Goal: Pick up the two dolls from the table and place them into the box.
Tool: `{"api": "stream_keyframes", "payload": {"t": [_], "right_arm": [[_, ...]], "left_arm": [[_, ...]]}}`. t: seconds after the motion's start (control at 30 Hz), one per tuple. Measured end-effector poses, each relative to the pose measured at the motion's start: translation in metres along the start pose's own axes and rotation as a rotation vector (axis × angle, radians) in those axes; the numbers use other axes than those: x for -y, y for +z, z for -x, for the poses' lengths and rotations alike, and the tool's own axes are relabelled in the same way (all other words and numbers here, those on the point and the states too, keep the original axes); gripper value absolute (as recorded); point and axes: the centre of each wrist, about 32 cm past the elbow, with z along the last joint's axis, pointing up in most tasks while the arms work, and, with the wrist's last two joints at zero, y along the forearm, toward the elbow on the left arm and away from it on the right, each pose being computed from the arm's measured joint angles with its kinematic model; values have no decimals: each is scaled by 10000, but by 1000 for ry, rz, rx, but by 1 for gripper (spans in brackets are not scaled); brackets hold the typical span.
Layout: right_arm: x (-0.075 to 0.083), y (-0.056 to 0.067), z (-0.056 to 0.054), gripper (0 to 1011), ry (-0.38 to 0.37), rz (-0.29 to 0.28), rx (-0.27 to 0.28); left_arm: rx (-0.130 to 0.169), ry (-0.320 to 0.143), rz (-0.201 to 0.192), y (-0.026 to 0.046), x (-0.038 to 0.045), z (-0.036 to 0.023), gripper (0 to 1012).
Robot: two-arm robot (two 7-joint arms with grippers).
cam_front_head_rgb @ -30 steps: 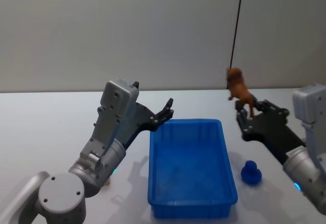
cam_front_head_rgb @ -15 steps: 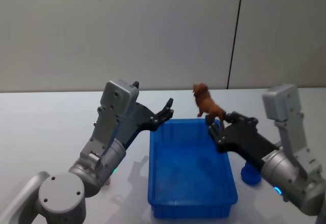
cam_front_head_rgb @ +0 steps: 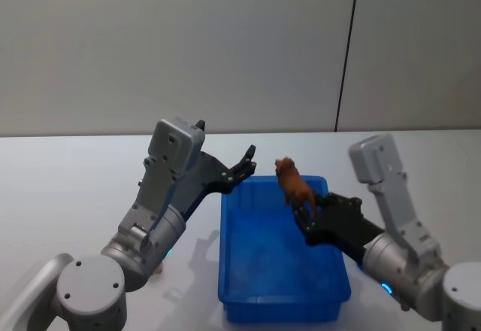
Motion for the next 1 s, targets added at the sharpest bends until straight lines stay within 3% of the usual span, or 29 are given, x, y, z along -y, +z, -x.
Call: {"api": "stream_keyframes", "payload": {"t": [0.2, 0.6, 0.83, 1.0], "right_arm": [[-97, -35, 59, 317, -42, 73, 0], [-179, -64, 111, 715, -79, 134, 3], [-174, -53, 92, 898, -87, 130, 3], [-99, -1, -5, 1001, -112, 84, -11]], "left_arm": [[0, 0, 0, 0, 0, 0, 1001], [0, 0, 0, 0, 0, 0, 1001], [0, 0, 0, 0, 0, 0, 1001], [0, 0, 0, 0, 0, 0, 1001]]}}
